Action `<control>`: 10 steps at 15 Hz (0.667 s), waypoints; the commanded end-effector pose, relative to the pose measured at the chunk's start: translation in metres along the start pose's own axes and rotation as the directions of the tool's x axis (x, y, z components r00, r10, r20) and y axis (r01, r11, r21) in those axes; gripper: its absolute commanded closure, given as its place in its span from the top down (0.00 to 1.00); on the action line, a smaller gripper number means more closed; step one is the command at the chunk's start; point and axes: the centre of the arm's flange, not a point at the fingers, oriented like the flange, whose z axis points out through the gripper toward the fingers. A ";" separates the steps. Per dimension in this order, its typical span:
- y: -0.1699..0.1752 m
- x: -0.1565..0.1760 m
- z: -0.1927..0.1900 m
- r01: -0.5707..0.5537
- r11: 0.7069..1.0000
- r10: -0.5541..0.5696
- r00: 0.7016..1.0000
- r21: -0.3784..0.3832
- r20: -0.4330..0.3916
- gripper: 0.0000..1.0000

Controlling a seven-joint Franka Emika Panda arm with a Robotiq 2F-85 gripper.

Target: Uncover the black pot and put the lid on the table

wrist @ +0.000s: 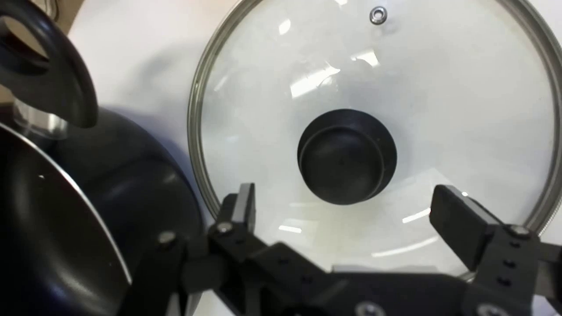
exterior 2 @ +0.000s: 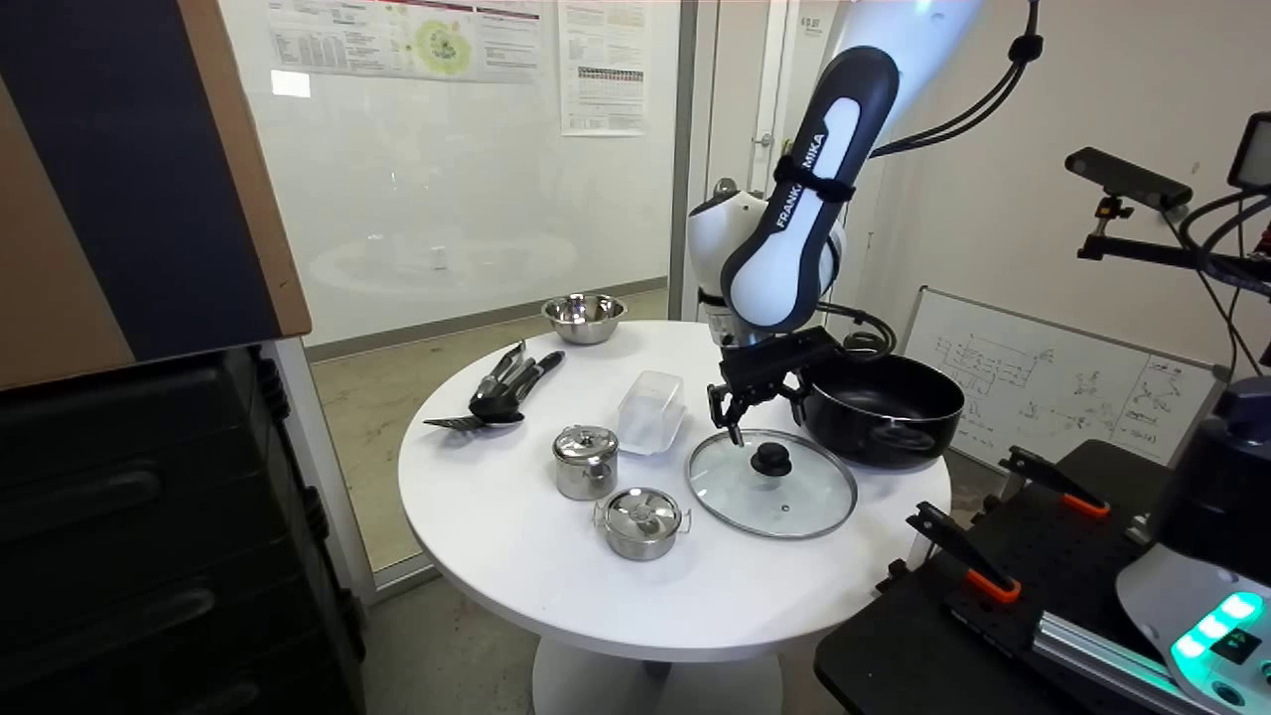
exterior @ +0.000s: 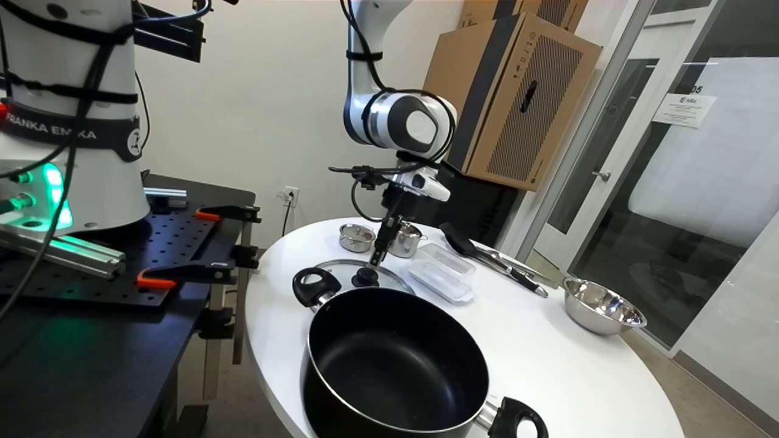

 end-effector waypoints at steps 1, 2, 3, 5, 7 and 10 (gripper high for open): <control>0.051 -0.001 -0.062 -0.038 0.999 0.037 0.999 0.036 0.019 1.00; 0.060 0.001 -0.072 -0.055 0.996 0.053 0.998 0.074 0.028 1.00; 0.072 0.002 -0.087 -0.070 0.993 0.067 0.997 0.099 0.033 1.00; 0.102 0.003 -0.119 -0.102 0.981 0.096 0.995 0.164 0.040 1.00; 0.135 0.000 -0.148 -0.145 0.969 0.139 0.989 0.198 0.047 1.00; 0.125 0.015 -0.136 -0.148 0.972 0.146 0.989 0.181 0.028 1.00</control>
